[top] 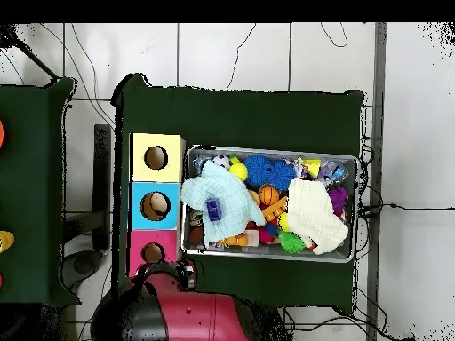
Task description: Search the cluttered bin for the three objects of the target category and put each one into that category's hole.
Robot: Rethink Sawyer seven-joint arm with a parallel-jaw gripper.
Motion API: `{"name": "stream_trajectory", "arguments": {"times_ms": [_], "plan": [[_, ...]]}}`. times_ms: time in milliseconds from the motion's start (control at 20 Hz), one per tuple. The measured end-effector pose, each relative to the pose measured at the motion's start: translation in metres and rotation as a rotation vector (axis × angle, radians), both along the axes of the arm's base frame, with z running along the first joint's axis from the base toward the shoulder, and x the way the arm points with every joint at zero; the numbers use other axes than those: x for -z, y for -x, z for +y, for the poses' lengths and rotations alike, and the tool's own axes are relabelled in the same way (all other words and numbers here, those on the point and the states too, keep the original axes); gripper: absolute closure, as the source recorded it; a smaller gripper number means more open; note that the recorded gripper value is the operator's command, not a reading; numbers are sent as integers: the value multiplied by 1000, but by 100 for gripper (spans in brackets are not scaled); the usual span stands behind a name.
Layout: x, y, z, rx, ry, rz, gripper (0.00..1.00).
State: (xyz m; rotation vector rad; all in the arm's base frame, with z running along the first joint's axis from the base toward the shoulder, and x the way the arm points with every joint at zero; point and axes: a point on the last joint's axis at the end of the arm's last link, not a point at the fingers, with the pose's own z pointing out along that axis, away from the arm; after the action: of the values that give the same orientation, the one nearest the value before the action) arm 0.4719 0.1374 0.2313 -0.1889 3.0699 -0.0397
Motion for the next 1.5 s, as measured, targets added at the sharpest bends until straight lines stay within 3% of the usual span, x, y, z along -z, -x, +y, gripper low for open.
{"name": "stream_trajectory", "arguments": {"times_ms": [350,650,1150,1500], "plan": [[12,-14,-21,41,1,19,0],[14,-36,-23,38,6,1,0],[12,-125,-37,42,19,-76,0],[25,-174,-55,60,26,-101,0]]}}
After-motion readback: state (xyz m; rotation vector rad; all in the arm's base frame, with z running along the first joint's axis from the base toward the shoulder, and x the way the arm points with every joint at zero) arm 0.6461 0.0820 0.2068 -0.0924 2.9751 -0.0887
